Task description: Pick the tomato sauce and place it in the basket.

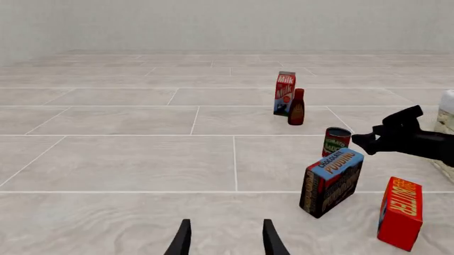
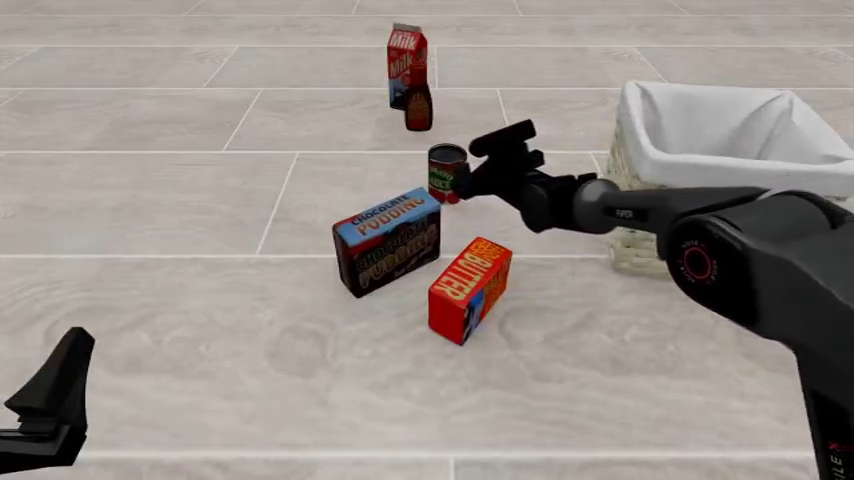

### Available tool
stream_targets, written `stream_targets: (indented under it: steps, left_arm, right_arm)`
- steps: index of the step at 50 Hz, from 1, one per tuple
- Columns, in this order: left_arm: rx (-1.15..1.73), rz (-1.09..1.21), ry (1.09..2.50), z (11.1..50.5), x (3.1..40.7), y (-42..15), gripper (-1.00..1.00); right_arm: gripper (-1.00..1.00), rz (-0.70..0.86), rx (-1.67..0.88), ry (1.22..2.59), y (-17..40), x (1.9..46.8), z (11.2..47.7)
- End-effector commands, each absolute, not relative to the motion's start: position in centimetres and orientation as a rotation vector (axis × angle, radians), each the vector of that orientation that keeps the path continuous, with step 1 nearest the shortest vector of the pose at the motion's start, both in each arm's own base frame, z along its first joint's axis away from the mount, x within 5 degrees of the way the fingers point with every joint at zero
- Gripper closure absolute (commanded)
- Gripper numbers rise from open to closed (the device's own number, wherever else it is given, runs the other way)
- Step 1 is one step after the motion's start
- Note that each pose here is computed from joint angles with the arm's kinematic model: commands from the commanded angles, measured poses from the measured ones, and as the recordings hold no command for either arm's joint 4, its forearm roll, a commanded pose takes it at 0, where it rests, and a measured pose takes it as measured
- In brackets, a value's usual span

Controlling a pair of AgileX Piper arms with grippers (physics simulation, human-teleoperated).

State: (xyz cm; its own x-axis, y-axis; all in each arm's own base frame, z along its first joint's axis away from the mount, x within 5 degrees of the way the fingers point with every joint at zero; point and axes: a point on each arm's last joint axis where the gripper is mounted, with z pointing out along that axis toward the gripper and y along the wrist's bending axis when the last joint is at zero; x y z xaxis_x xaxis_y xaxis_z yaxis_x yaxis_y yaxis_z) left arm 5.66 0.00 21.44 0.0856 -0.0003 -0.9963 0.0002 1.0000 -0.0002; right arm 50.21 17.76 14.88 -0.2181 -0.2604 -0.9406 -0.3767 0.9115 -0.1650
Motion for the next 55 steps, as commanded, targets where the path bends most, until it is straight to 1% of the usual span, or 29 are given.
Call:
stream_targets:
  steps: [1,22,47,55]
  left_arm:
    - [0.000,0.000,1.485,21.4,5.7,0.0,-1.00]
    - [0.000,0.000,1.485,21.4,5.7,0.0,-1.00]
    - [0.000,0.000,1.485,21.4,5.7,0.0,-1.00]
    - [0.000,0.000,1.485,21.4,5.7,0.0,-1.00]
  right_arm:
    - [-1.00,0.123,-0.469,1.822,18.2,51.3,14.4]
    - [-1.00,0.146,-0.482,1.828,20.0,52.4,13.7]
    - [-1.00,0.137,-0.479,1.850,20.1,54.3,12.3]
    - [-1.00,0.149,-0.494,1.853,21.2,54.4,11.9]
